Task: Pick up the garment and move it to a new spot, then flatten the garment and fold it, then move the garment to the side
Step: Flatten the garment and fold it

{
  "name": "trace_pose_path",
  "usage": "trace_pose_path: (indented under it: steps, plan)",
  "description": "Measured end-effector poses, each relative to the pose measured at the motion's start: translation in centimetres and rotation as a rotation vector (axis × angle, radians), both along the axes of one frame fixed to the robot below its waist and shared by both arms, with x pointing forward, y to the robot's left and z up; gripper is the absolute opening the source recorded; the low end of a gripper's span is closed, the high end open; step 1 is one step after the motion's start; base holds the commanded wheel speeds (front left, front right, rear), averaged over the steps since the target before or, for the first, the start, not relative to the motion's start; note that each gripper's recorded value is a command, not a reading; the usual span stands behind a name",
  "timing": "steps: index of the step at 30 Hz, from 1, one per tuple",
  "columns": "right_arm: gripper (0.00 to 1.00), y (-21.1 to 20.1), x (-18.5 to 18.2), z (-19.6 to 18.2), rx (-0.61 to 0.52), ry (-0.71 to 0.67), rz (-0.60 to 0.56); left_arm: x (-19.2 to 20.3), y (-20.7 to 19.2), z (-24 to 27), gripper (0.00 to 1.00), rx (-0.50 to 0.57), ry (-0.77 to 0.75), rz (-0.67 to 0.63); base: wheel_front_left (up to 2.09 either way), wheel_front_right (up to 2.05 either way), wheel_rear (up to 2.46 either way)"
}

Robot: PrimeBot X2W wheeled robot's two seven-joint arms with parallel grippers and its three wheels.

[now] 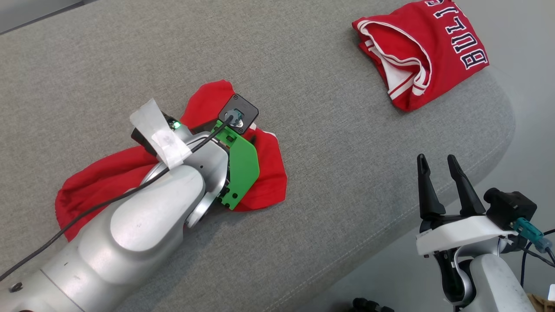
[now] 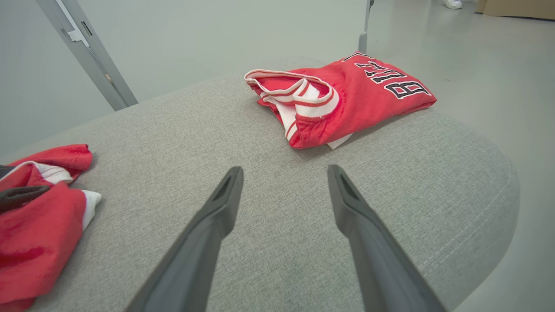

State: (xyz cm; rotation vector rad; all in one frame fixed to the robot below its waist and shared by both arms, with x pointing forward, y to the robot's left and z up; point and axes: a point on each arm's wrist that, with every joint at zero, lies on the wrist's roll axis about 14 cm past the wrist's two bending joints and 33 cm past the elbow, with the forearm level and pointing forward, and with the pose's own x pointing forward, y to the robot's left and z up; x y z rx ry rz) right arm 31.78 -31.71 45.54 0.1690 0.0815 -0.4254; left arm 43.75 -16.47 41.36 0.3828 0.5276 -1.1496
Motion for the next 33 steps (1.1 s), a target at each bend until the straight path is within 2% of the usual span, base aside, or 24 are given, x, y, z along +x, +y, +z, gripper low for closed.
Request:
trace_pose_path:
  steps: [1,2,3,4,5,9,14,18,19,20,21,22,23,28,33]
  plan:
    - [1.0,0.0,0.1,0.0,0.0,-0.001,0.002,0.0,0.2,-0.1,1.0,0.01,0.001,-0.001,0.0,0.0,0.0]
    - [1.0,0.1,0.1,0.0,-0.001,-0.001,0.006,0.0,0.4,-0.3,0.88,0.023,0.001,-0.001,0.0,0.0,0.0]
    - [1.0,0.2,0.2,0.0,-0.001,-0.002,0.009,0.1,0.6,-0.3,0.41,0.029,0.002,0.002,0.0,0.0,0.0]
    - [1.0,0.2,0.2,0.1,-0.001,-0.003,0.01,0.1,0.6,-0.3,0.12,0.031,0.007,0.005,0.0,0.0,0.0]
    - [1.0,0.3,0.3,0.1,-0.002,-0.003,0.012,0.1,0.7,-0.3,0.0,0.031,0.006,0.005,0.0,0.0,0.0]
    - [1.0,0.4,0.4,0.0,-0.003,-0.002,0.016,0.3,-0.6,1.6,0.0,-0.073,0.007,0.038,0.0,0.0,0.0]
    - [1.0,0.3,0.4,-0.1,-0.008,0.003,0.016,1.5,-2.4,4.9,0.0,-0.275,0.02,0.145,0.0,0.0,0.0]
    - [1.0,0.1,0.4,-0.1,-0.009,0.006,0.01,-1.1,-3.2,3.6,0.0,-0.299,0.092,0.138,0.0,0.0,0.0]
    - [1.0,0.1,0.4,-0.2,-0.009,0.007,0.009,-2.3,-3.4,2.8,0.11,-0.287,0.112,0.117,0.0,0.0,0.0]
    - [1.0,0.1,0.4,-0.3,-0.009,0.01,0.01,-3.4,-3.5,2.1,0.37,-0.277,0.129,0.097,0.0,0.0,0.0]
    - [1.0,0.1,0.5,-0.3,-0.009,0.012,0.012,-4.3,-3.6,1.4,0.47,-0.268,0.146,0.082,0.0,0.0,0.0]
    - [1.0,0.1,0.5,-0.3,-0.009,0.012,0.012,-4.3,-3.6,1.4,0.89,-0.268,0.146,0.082,0.0,0.0,0.0]
    - [1.0,0.2,0.6,-0.4,-0.008,0.014,0.013,-5.1,-3.6,0.9,1.0,-0.263,0.158,0.07,0.0,0.0,0.0]
    - [1.0,0.5,1.1,-0.8,-0.004,0.023,0.026,-7.0,-3.8,-0.4,1.0,-0.241,0.171,0.037,0.0,0.0,0.0]
    - [1.0,0.7,1.4,-1.0,-0.003,0.026,0.034,-6.1,-3.9,0.5,1.0,-0.284,0.13,0.05,0.0,0.0,0.0]
